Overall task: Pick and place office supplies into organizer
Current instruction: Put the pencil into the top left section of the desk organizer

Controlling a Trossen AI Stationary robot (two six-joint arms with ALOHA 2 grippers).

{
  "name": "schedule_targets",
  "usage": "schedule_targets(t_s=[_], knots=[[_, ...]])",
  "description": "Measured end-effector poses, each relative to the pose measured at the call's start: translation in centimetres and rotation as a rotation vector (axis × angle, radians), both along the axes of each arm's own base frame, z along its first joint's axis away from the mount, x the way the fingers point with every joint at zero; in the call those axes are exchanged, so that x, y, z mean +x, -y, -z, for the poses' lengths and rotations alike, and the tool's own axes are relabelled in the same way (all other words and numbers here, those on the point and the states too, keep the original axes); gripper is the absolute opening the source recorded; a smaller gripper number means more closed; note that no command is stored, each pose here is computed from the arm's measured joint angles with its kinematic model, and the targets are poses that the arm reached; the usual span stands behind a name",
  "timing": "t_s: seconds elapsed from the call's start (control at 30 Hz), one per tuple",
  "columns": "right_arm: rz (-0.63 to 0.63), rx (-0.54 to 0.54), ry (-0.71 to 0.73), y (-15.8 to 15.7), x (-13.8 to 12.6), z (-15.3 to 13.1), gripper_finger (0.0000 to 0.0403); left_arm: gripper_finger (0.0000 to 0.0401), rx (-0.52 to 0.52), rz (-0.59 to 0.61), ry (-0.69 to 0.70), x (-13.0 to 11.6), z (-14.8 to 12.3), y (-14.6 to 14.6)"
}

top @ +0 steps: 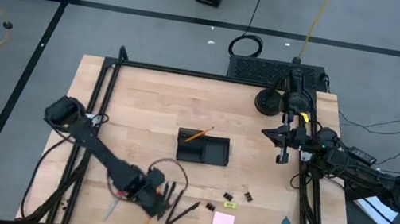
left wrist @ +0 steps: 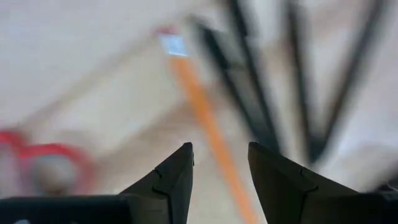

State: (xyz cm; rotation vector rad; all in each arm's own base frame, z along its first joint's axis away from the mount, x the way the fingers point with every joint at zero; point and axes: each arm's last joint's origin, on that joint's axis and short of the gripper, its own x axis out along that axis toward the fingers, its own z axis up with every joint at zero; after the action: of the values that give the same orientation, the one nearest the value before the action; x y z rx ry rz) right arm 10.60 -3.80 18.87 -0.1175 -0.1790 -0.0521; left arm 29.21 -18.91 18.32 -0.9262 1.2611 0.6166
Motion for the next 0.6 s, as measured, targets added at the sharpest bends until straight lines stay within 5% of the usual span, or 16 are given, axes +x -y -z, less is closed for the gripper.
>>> schedule_targets(t_s=[0.27,0.6], knots=[[0.001,0.003,-0.01,0.0,0.1,0.1,0.0,0.0158,-0.027,-0.005,-0.049,1.5,0.3,-2.8],[0.002,-0.002,-0.011,0.0,0.1,0.1,0.0,0.0158,-0.05,0.005,-0.058,1.8,0.7,-3.0]])
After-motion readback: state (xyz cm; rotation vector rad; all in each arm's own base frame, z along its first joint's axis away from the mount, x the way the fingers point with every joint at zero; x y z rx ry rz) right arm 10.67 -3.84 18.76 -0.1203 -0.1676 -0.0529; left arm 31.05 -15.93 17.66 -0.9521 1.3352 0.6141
